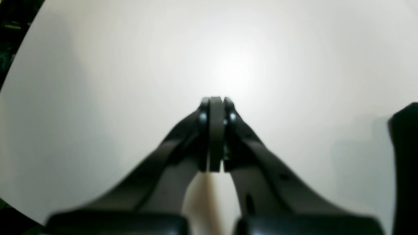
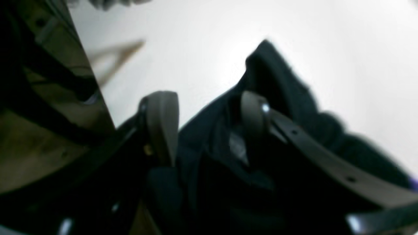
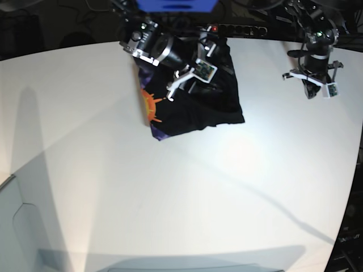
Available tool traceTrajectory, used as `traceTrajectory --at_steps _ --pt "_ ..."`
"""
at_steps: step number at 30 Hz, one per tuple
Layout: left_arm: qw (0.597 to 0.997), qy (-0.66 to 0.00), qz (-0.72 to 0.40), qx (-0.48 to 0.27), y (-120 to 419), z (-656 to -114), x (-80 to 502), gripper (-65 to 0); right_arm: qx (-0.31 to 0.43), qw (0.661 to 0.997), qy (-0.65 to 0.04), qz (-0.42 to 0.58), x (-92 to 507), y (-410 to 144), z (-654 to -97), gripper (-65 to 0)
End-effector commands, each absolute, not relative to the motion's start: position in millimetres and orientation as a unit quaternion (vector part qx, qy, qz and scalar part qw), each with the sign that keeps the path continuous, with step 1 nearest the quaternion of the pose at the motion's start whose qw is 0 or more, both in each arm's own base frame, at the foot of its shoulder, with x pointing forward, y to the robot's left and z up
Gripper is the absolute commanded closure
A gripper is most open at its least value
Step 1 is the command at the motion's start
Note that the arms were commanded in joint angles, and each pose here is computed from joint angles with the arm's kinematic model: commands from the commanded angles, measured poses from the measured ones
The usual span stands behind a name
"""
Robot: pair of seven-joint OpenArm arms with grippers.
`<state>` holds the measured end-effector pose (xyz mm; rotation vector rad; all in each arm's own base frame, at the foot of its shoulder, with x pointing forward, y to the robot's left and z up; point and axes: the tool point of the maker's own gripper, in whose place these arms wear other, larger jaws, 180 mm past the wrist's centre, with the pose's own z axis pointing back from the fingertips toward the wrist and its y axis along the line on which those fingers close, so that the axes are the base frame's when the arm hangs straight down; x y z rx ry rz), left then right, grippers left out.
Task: Fold the T-shirt properly
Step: 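Hold the right gripper on the bundle's folded edge and adjust it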
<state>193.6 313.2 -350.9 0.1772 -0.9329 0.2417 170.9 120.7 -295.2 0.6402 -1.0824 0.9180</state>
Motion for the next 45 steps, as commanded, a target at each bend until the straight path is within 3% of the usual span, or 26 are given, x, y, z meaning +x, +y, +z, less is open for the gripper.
traceTrajectory --at_steps 1,12,26,36,45 --pt "0.873 -0.466 0.11 0.089 316.0 -339.9 198.9 0.0 0.298 0.696 -0.517 0.399 176.4 122.6 -274.4 -32.8" --pt "0.872 -0.468 0.11 0.089 315.8 -339.2 201.4 0.0 0.252 0.741 -0.493 0.378 178.2 77.3 -303.0 -33.0" --pt "0.872 -0.469 0.109 0.087 314.7 -339.1 202.5 0.0 0.236 0.765 -0.471 0.37 183.6 63.0 -326.8 -33.1" --pt "0.872 -0.47 0.11 0.087 314.9 -338.6 202.1 0.0 0.234 0.762 -0.475 0.373 189.3 63.2 -325.7 -32.5" --pt "0.872 -0.469 0.11 0.087 314.9 -339.2 201.0 0.0 0.24 0.772 -0.453 0.375 187.1 65.4 -344.4 -23.9"
